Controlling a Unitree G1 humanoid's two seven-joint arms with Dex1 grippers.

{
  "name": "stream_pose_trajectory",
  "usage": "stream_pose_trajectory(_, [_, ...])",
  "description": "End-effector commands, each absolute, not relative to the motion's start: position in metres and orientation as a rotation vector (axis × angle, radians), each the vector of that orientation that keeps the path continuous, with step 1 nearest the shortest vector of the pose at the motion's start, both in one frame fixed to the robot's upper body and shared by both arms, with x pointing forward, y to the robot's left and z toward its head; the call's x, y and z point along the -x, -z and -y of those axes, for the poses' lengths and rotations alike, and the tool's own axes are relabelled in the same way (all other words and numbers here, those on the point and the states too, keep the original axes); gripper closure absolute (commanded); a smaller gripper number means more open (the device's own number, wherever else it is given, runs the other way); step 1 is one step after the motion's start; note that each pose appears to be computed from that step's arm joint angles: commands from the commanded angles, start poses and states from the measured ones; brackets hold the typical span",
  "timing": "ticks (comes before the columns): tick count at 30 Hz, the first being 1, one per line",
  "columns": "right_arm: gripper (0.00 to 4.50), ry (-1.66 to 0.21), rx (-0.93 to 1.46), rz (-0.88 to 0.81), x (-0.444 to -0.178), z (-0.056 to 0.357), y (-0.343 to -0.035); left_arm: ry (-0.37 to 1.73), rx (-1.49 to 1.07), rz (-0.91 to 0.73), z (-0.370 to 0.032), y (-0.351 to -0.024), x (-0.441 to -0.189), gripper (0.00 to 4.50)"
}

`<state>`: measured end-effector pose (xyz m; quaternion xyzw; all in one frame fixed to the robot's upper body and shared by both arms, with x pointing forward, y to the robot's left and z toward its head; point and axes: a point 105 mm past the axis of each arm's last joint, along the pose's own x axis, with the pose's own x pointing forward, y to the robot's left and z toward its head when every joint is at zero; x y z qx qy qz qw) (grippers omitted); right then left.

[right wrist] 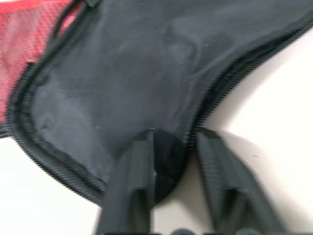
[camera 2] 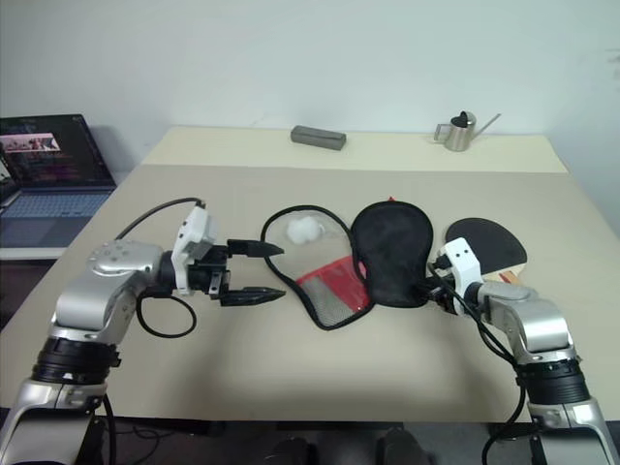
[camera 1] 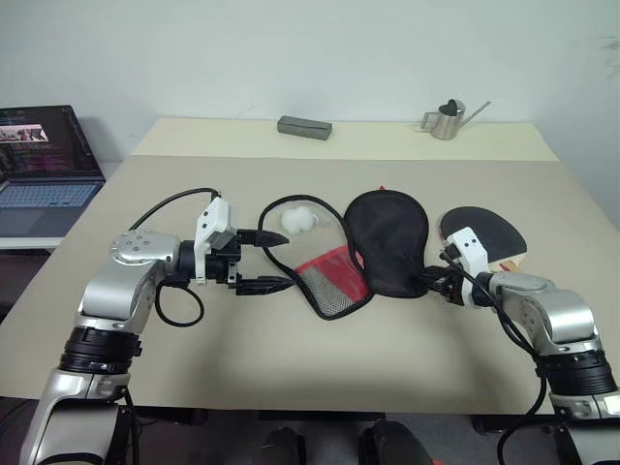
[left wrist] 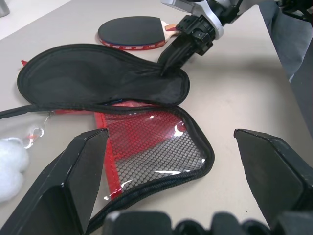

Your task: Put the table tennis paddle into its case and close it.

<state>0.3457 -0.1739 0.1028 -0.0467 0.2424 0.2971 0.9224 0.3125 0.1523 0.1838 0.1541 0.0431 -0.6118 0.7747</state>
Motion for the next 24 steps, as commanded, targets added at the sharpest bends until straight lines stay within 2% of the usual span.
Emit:
stream_pose_trajectory(1, [1.81,-0.552,0.125,-0.447,-0.353,0.186,-0.113,1.335,-0.361,-0.048,-0.149,-0.194,-0.312,0.0])
stream_pose_trajectory(6, [0.06,-0.486,0.148,-0.397,-0.356,0.214,-0.131,1.33,-0.362,-0.044,-0.148,-0.194,-0.312,0.0])
stream_pose_trajectory(16, [0.02,-0.612,0.079,-0.221,-0.328,0.227,-0.193,1.313,-0.35,-0.033,-0.153,-0.193,-0.313,0.0])
stream_pose_trajectory(20, [0.02,-0.564,0.085,-0.216,-0.319,0.25,-0.203,1.326,-0.34,-0.021,-0.149,-0.193,-0.314,0.0])
stream_pose_trajectory(24, [0.02,-0.516,0.108,-0.263,-0.31,0.273,-0.197,1.35,-0.336,-0.012,-0.144,-0.194,-0.315,0.0])
